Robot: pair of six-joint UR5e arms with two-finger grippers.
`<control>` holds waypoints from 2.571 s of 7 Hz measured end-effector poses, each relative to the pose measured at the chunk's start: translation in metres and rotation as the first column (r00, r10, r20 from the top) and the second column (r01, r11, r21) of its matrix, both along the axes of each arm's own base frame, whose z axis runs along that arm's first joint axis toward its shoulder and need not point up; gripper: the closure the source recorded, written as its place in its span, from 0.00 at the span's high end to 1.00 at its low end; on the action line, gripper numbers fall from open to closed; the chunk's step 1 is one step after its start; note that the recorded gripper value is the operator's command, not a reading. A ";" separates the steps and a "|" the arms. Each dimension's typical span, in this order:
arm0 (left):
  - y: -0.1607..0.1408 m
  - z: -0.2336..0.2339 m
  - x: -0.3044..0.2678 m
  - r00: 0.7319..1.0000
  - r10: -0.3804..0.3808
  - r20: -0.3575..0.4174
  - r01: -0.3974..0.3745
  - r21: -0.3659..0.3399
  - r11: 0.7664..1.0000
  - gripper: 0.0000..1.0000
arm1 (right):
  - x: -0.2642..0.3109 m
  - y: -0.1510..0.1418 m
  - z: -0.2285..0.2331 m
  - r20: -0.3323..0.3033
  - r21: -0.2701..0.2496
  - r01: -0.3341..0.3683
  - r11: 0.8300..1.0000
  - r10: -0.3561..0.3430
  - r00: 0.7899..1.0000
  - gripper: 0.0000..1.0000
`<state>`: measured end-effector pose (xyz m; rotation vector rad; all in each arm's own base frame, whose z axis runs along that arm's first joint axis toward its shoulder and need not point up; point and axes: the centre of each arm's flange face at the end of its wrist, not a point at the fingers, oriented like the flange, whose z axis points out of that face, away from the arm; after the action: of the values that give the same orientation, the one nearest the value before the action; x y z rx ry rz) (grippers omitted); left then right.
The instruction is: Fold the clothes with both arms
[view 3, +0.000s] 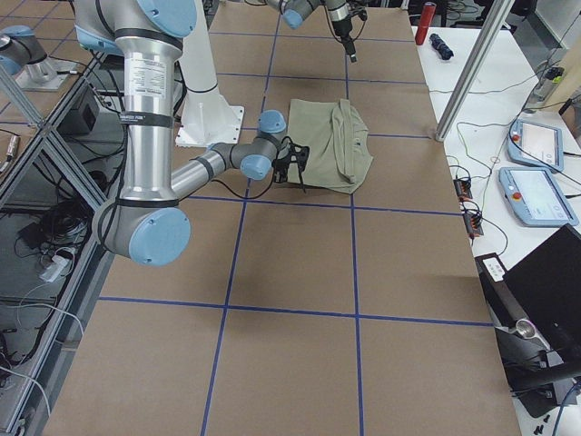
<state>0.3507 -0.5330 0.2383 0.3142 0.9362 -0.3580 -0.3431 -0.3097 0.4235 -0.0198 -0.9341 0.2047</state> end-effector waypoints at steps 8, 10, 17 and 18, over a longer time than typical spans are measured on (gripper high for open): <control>0.012 -0.013 -0.002 1.000 0.009 -0.006 -0.009 0.013 1.000 0.99 | 0.054 0.078 -0.030 0.095 -0.112 0.229 0.967 -0.219 0.971 1.00; 0.039 -0.012 0.031 0.998 0.049 -0.046 -0.051 -0.041 0.998 0.99 | 0.077 0.030 -0.058 0.153 -0.062 0.093 0.994 -0.082 0.985 1.00; 0.204 0.005 0.210 0.989 0.069 -0.133 -0.114 -0.372 0.921 0.98 | 0.123 -0.044 -0.110 0.255 0.019 -0.118 0.993 0.109 0.961 1.00; 0.202 0.011 0.222 0.991 0.063 -0.115 -0.104 -0.386 0.917 0.98 | 0.123 -0.044 -0.110 0.254 0.019 -0.118 0.993 0.110 0.961 1.00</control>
<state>0.5725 -0.3308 0.2494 -0.1130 0.9499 -0.4762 -0.2205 -0.3541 0.3140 0.0405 -1.1948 0.2980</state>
